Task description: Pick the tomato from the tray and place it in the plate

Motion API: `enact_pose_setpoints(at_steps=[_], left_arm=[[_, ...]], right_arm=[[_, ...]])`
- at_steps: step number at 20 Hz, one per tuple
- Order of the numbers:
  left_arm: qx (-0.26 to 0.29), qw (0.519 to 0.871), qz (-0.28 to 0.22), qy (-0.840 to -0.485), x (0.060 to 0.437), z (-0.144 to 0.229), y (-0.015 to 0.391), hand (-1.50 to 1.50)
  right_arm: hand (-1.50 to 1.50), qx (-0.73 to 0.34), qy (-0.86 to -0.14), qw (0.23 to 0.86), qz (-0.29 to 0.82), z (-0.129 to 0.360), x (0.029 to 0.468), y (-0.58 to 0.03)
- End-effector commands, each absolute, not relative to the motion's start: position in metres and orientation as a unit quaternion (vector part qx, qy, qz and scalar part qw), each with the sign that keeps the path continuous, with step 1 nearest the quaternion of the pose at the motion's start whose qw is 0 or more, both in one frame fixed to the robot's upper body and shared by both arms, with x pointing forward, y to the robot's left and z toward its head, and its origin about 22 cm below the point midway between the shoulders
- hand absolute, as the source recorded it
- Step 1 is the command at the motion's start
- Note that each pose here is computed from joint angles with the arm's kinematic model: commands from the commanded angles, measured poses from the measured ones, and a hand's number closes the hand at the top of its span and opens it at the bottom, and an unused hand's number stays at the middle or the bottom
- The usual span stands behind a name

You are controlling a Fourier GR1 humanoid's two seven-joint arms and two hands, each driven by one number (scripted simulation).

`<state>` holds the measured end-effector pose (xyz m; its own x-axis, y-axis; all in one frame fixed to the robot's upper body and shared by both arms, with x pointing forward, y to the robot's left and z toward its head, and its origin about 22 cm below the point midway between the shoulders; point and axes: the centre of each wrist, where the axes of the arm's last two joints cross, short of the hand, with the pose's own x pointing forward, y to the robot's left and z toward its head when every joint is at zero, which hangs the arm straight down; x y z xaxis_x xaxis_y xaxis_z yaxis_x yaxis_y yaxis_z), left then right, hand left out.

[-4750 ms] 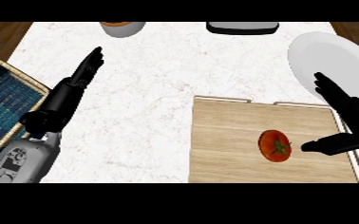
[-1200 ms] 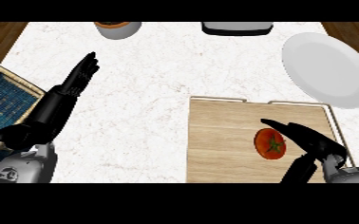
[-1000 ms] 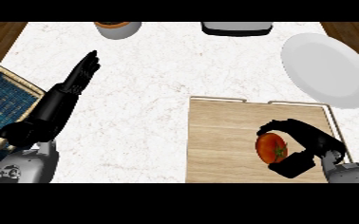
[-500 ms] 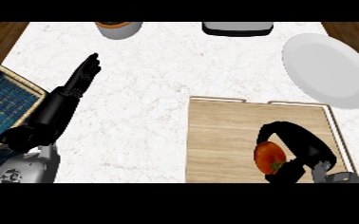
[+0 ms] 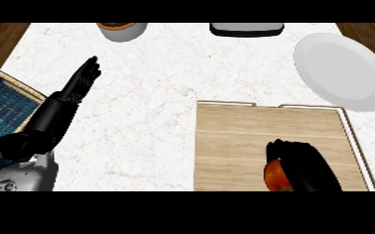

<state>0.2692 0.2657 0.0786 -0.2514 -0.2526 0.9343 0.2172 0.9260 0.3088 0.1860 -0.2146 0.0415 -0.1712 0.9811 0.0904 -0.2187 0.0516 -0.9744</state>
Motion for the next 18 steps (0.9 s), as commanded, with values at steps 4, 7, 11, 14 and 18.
enact_pose_setpoints(at_steps=[4, 7, 11, 14, 18], left_arm=[[0.011, 0.613, -0.194, -0.766, 0.265, 0.062, 0.248, 0.0], [0.019, 0.615, -0.194, -0.764, 0.269, 0.062, 0.263, 0.0], [0.014, 0.609, -0.197, -0.769, 0.274, 0.071, 0.263, 0.0], [0.017, 0.61, -0.194, -0.769, 0.266, 0.062, 0.263, 0.0], [0.017, 0.608, -0.196, -0.769, 0.287, 0.072, 0.258, 0.0]], right_arm=[[1.5, -0.423, -0.563, 0.47, 0.532, 0.076, 0.15, -0.227], [1.5, -0.435, -0.582, 0.47, 0.501, 0.1, 0.133, -0.228], [1.5, -0.451, -0.595, 0.484, 0.455, 0.126, 0.141, -0.242], [1.5, -0.492, -0.595, 0.475, 0.422, 0.146, 0.145, -0.256], [1.5, -0.507, -0.602, 0.477, 0.391, 0.14, 0.156, -0.27]])
